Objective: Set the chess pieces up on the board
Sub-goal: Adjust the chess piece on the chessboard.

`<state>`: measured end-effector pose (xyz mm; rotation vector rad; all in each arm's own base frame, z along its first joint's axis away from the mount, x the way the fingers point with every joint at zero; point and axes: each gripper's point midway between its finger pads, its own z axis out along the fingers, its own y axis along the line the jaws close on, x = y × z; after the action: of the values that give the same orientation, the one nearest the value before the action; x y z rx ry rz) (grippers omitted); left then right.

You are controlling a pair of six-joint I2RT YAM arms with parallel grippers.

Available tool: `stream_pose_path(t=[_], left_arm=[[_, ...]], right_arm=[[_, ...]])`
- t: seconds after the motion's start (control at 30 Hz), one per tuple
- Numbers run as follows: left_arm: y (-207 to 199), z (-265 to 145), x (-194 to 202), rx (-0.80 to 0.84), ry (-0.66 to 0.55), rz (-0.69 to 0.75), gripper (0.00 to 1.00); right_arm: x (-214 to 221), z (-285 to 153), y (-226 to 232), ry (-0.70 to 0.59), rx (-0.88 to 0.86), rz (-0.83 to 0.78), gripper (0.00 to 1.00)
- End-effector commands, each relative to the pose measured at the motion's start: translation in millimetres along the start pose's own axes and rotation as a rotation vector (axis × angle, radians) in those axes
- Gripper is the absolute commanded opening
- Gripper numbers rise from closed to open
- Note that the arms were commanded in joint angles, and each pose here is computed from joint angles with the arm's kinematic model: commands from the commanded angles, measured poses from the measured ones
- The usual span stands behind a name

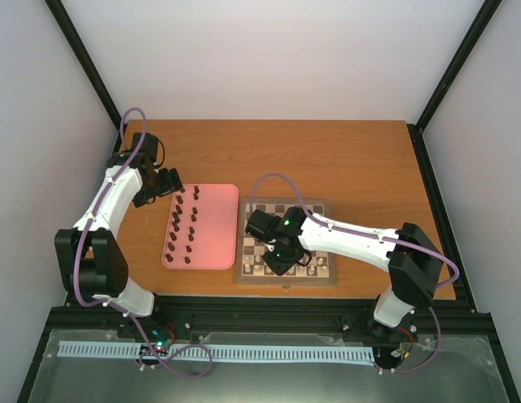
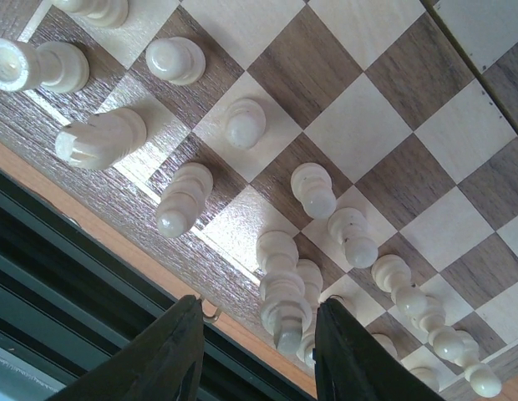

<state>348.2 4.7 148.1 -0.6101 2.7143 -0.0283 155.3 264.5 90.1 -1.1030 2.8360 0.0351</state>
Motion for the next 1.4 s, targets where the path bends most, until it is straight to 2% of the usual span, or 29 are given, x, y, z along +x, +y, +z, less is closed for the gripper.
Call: stream_pose_path(t=[0.0,0.43,0.7,0.83,1.37], left_arm=[[-4,-7,-12,0.002,-0.034,0.009,1.0],[-4,-5,-11,0.002,-0.029,0.008,1.0],[-4,-5,-10,0.004,-0.028,0.01,1.0],[-4,-5,-10,0.005,-0.029,0.01,1.0],[-4,-6,-9,0.006,-0.032,0.008,1.0]], right_arm=[[-8,0,0,-0.014,-0.002,-0.005,0.38],[-3,2,-1,0.006,0.001,0.014,0.35],[1,4,-4,0.018,0.017,0.026,0.36],[2,4,-7,0.022,0.035,0.036,0.39],[8,6,-9,0.041,0.039,0.04,0.37]])
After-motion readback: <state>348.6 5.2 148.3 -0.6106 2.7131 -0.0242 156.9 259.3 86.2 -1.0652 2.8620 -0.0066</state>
